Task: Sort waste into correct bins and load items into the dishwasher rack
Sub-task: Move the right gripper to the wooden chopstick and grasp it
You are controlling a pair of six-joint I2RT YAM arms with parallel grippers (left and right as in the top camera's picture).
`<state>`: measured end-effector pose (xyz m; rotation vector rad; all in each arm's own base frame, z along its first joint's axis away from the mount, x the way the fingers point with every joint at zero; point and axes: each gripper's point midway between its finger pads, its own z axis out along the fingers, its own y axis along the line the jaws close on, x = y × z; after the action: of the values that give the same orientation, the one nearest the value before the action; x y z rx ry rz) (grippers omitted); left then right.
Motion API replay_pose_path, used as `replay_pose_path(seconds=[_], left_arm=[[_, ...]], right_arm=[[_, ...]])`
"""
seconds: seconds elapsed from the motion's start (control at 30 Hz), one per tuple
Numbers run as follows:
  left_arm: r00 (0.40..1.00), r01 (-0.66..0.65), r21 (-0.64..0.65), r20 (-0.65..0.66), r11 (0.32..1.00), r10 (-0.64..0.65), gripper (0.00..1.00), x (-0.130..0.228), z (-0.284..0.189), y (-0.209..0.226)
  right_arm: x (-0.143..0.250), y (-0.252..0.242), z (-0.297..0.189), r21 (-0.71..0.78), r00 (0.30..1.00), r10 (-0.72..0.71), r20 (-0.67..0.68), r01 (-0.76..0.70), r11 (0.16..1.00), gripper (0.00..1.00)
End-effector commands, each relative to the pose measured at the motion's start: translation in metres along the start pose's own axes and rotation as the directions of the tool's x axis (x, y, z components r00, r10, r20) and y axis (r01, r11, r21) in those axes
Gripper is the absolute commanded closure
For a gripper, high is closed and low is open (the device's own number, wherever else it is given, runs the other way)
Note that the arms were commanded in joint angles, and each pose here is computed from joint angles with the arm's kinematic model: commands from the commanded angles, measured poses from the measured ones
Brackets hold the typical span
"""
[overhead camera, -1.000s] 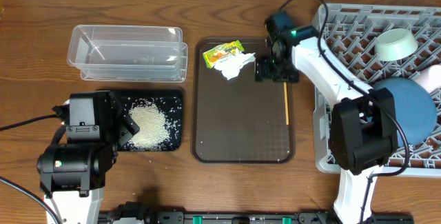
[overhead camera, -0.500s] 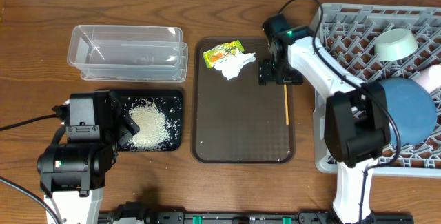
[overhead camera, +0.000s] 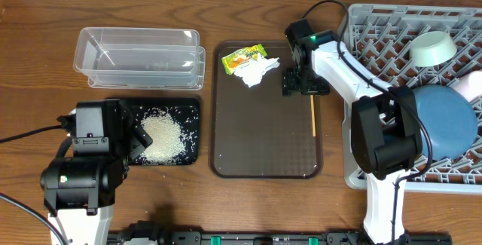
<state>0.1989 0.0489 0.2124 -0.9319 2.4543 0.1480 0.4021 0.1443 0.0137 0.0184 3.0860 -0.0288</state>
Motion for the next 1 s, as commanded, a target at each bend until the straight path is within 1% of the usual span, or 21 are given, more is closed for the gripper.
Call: replay_pose_path(seconds=[0.0,0.1,0.33,0.43,0.57,0.63,0.67,0.7,0.77,0.9,0.97], left_arm=[[1.0,0.005,-0.006,0.015,1.0,-0.005,0.07,-0.004,-0.003,0.002],[1.0,0.005,-0.006,0.015,1.0,-0.005,0.07,-0.004,-0.003,0.002],[1.0,0.005,-0.006,0.015,1.0,-0.005,0.07,-0.004,-0.003,0.002],[1.0,0.005,-0.006,0.015,1.0,-0.005,0.07,-0.004,-0.003,0.002],[1.0,0.005,-0.006,0.016,1.0,-0.005,0.07,-0.004,-0.003,0.002],[1.0,0.005,-0.006,0.015,1.0,-0.005,0.07,-0.004,-0.003,0.002],[1.0,0.005,-0.006,0.016,1.0,-0.005,0.07,-0.004,-0.003,0.002],[1.0,0.005,-0.006,0.015,1.0,-0.005,0.07,-0.004,-0.003,0.002],[1.0,0.005,-0.006,0.016,1.0,-0.005,0.07,-0.004,-0.003,0.002],[1.0,0.005,-0.006,0.015,1.0,-0.005,0.07,-0.004,-0.003,0.002],[1.0,0.005,-0.006,0.015,1.0,-0.005,0.07,-0.004,-0.003,0.002]], right_arm=[[0.009,-0.003,0.014,0.026,1.0,-0.007,-0.027,0.008,1.0,0.24],[0.015,-0.005,0.022,0.03,0.999,0.005,-0.035,-0.004,1.0,0.26],[0.026,0.001,0.034,-0.013,0.998,0.01,-0.063,-0.01,1.0,0.38],[0.024,0.005,0.033,-0.034,0.998,0.01,-0.059,-0.012,0.999,0.48],[0.02,0.009,0.03,-0.056,0.999,0.01,-0.052,-0.013,0.998,0.64],[0.018,0.01,0.028,-0.058,0.999,0.011,-0.046,-0.013,0.998,0.69],[0.016,0.01,0.026,-0.06,0.999,0.011,-0.043,-0.014,0.998,0.73],[0.014,0.011,0.023,-0.061,0.999,0.012,-0.039,-0.014,0.998,0.79],[0.008,0.012,0.016,-0.064,0.999,0.015,-0.03,-0.017,0.998,0.87],[-0.005,0.013,-0.003,-0.073,1.0,0.022,-0.008,-0.022,0.997,0.98],[-0.012,0.012,-0.014,-0.078,1.0,0.028,0.004,-0.028,0.997,0.99]])
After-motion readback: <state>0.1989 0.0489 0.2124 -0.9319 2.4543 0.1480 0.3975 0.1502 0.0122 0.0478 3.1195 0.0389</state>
